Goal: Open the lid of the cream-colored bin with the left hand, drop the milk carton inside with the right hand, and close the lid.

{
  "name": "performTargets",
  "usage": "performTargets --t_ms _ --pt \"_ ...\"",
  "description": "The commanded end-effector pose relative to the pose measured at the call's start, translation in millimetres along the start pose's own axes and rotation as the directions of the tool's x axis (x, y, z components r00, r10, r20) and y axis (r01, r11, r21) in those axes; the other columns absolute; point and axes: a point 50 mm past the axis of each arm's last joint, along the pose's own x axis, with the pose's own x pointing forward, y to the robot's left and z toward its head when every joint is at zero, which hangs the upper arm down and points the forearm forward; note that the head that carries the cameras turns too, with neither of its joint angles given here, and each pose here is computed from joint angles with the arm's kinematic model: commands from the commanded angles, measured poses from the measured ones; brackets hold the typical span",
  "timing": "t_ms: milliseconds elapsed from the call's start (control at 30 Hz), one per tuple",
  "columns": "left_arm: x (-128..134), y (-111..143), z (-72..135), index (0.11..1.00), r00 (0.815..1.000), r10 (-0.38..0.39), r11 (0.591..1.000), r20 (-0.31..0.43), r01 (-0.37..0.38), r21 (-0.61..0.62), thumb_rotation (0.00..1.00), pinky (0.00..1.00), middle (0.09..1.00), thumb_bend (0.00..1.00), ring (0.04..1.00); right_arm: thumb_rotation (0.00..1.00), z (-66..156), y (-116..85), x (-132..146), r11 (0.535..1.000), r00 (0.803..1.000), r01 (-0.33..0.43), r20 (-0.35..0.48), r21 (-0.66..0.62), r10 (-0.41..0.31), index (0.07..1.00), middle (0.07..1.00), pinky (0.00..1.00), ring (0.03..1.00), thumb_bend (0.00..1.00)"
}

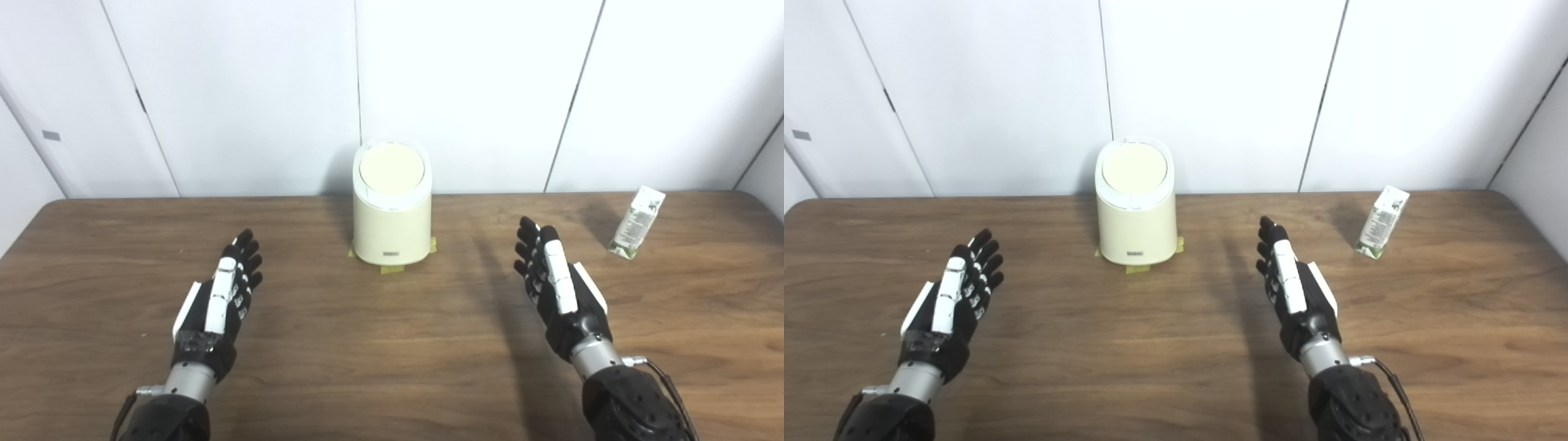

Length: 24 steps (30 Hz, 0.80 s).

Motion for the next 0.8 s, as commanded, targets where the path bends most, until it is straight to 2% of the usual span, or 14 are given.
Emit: performTargets --t_ms 0,333,667,700,767 --pt "8.5 -4.5 20.5 1.0 0.994 -0.03 0.999 0.104 0.028 0.015 1.0 1.0 1.0 0.5 1.0 1.0 20.8 4.1 7.3 1.0 0.996 -0.02 0.09 0.008 0.02 0.995 1.0 1.0 1.0 0.64" --pt "9.0 -4.6 20.3 1.0 0.994 -0.03 0.999 0.106 0.027 0.037 1.0 1.0 1.0 0.49 1.0 1.0 19.7 3.7 8.1 0.998 0.994 -0.056 0.09 0.02 0.054 1.0 1.0 1.0 1.0 0.66" --pt "6.1 -5.0 20.3 1.0 0.996 -0.012 0.999 0.085 0.008 0.047 1.0 1.0 1.0 0.48 1.0 1.0 21.5 5.5 5.3 0.998 0.995 -0.057 0.085 0.026 0.054 1.0 1.0 1.0 1.0 0.66" --pt "5.8 -5.5 20.4 1.0 0.997 -0.009 0.999 0.079 0.005 0.053 0.99 1.0 1.0 0.48 1.0 1.0 21.5 5.2 4.8 0.998 0.995 -0.057 0.083 0.025 0.055 1.0 1.0 1.0 1.0 0.66" --pt "5.0 -7.3 20.9 1.0 0.997 -0.019 0.995 0.076 0.011 0.097 0.89 1.0 1.0 0.52 1.0 1.0 21.0 3.8 3.0 0.998 0.995 -0.056 0.079 0.023 0.054 1.0 1.0 1.0 1.0 0.66"
